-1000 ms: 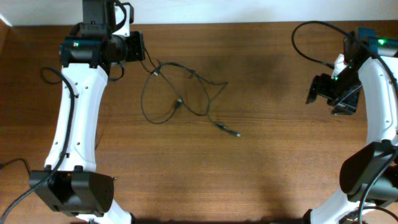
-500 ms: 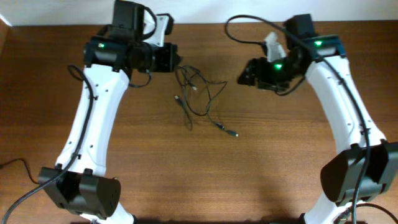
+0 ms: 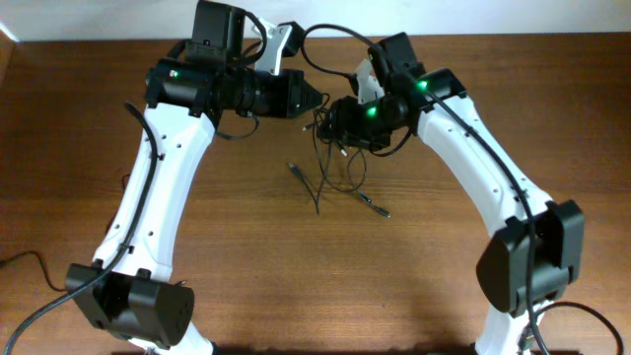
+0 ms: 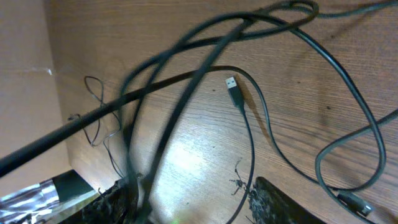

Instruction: Untangle cables

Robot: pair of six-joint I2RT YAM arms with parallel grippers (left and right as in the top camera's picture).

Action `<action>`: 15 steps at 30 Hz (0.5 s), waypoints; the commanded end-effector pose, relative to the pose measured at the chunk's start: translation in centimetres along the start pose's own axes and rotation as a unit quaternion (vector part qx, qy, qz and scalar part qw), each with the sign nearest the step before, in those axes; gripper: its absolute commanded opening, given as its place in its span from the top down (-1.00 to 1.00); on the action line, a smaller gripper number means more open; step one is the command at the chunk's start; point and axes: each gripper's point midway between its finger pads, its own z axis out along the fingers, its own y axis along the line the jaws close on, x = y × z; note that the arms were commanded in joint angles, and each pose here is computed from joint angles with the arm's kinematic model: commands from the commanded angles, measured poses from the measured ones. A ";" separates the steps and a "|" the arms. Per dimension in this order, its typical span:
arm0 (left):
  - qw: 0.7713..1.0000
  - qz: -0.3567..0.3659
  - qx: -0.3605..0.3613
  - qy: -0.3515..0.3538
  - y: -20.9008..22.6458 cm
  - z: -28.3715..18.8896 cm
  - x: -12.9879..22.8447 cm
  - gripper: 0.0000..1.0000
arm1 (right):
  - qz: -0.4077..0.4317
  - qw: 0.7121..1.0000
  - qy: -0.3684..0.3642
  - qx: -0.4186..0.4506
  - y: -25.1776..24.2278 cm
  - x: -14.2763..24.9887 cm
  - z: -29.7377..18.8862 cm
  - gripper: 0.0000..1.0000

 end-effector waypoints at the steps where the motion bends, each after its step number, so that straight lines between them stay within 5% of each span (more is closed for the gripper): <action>1: 0.999 -0.005 0.030 -0.017 -1.8 -0.8 -0.9 1.00 | 0.012 1.000 0.008 0.001 -0.3 -0.2 1.6 -0.07; 5: 0.999 -0.012 0.020 -0.032 -0.6 -1.6 -1.6 1.00 | 0.016 1.000 0.000 0.021 -1.3 -0.6 1.7 0.35; 8: 0.994 -0.038 -0.077 -0.063 4.6 -3.7 -2.6 1.00 | 0.030 0.999 -0.005 0.020 -2.3 -1.2 1.0 0.80; 12: 0.924 -0.102 -0.361 -0.073 15.8 -10.0 -0.8 1.00 | 0.076 0.996 -0.002 0.041 -6.8 -1.9 -1.9 0.92; 15: 0.871 -0.123 -0.469 -0.073 19.2 -13.8 0.3 1.00 | 0.079 0.995 0.002 0.054 -9.4 -1.8 -4.3 0.92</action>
